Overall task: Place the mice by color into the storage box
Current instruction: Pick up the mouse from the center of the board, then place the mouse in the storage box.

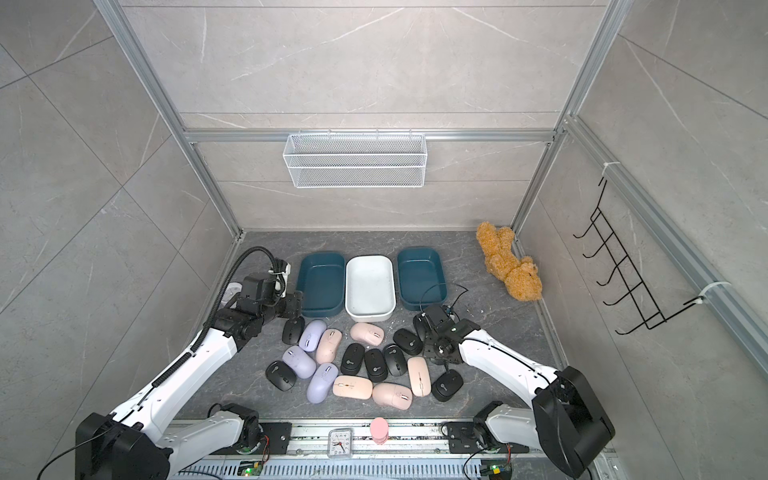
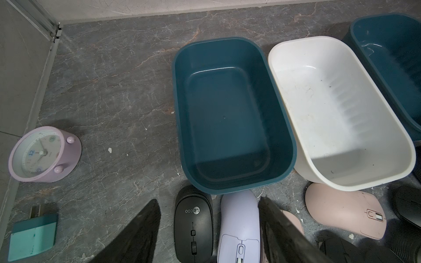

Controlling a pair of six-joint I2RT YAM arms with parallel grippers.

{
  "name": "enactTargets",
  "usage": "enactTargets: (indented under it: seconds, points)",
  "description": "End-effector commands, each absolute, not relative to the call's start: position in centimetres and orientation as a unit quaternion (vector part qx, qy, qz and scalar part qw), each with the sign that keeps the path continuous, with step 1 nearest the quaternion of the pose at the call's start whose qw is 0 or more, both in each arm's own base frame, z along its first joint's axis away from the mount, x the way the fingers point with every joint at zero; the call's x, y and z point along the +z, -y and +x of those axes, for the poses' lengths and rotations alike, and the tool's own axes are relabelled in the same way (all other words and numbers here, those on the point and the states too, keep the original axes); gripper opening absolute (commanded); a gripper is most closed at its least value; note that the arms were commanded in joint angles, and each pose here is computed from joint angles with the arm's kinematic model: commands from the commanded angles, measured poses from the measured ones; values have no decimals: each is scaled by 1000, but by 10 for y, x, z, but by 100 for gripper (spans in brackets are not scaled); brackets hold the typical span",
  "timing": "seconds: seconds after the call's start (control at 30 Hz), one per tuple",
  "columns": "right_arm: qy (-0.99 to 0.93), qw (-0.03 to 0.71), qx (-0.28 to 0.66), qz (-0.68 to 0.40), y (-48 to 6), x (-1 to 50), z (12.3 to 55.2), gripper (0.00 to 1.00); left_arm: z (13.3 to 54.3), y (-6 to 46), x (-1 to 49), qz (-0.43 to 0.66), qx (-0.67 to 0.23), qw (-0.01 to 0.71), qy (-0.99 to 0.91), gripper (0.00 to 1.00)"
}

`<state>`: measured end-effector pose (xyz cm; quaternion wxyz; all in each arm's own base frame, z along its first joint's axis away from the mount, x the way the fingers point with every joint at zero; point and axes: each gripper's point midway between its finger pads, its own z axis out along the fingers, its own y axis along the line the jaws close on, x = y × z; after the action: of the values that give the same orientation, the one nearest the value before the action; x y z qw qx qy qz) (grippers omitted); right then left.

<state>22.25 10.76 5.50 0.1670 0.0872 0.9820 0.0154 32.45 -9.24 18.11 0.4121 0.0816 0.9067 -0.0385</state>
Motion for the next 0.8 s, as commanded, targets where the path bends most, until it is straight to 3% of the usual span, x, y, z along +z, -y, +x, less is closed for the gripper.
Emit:
enactTargets:
  seconds: [0.0, 0.23, 0.53, 0.77]
  points:
    - [-978, 186, 13, 88, -106, 74, 227, 48, 327, 89, 189, 82, -34, 428, -899, 71]
    - [-968, 236, 48, 76, -118, 106, 244, 48, 332, 86, 198, 52, -33, 438, -897, 70]
    - [-953, 291, 79, 22, -144, 152, 281, 47, 360, 101, 246, 48, -62, 472, -878, 70]
    - [-945, 318, 75, -25, -164, 171, 316, 47, 372, 104, 237, 57, -53, 468, -880, 69]
